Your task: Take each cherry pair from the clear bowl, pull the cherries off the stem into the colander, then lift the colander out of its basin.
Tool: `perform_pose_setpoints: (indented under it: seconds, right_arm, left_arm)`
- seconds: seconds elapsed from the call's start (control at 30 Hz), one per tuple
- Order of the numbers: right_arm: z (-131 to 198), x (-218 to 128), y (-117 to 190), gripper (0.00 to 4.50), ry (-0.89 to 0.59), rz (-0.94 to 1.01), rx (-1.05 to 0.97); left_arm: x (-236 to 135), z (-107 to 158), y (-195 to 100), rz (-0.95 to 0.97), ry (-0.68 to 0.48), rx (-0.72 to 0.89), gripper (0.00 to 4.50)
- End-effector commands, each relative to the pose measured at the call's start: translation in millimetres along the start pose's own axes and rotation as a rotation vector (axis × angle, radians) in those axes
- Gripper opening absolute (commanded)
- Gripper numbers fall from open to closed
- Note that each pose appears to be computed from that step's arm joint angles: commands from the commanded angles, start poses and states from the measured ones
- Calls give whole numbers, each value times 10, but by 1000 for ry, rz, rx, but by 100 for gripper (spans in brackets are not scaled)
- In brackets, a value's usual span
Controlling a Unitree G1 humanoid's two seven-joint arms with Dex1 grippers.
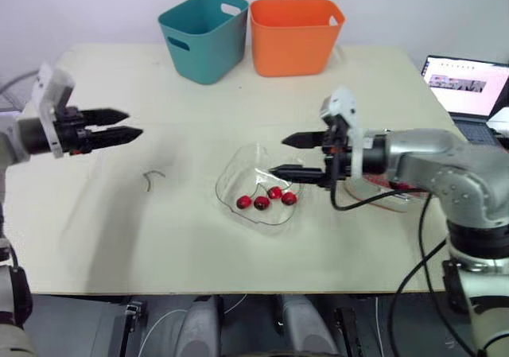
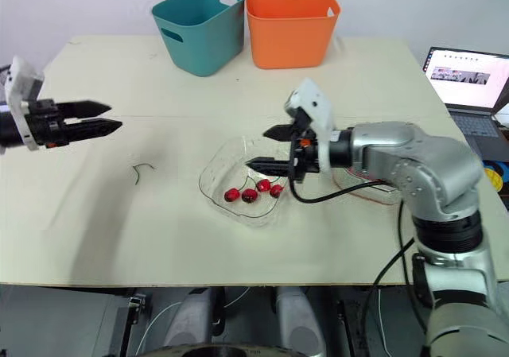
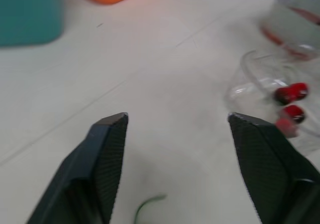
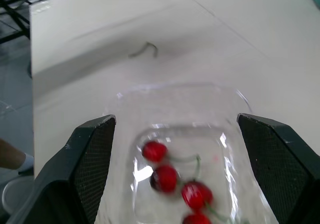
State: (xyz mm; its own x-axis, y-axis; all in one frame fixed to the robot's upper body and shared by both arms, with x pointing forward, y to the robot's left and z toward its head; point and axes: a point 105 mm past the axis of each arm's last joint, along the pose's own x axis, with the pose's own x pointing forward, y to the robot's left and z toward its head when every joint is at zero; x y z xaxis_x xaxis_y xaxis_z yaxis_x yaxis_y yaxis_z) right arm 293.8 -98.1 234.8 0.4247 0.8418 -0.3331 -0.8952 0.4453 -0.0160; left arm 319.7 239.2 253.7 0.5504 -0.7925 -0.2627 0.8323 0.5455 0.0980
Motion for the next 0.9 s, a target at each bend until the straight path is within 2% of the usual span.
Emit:
perform_pose_setpoints:
  seconds: [0.03,0.3,0.5,0.63,0.73,0.83,0.9]
  right_arm:
    - [123,-50,39,423,58,36,119]
    - [90,301,157,423,225,88,170]
    - [-68,561,229,423,360,66,93]
    - [-148,628,302,423,417,99,44]
    - [-220,700,312,355,458,107,13]
    - [-294,751,272,254,497,95,-85]
    - [-328,781,227,254,514,86,-171]
  left_arm:
    - [195,140,-347,-157,9,82,445]
    - [393,71,-746,-326,77,151,445]
    - [408,-60,-803,-334,111,154,445]
    - [427,-52,-854,-336,110,154,445]
    - [459,-30,-883,-336,104,157,450]
    - [479,-9,-911,-336,99,158,450]
    - [479,-7,-929,-338,101,159,450]
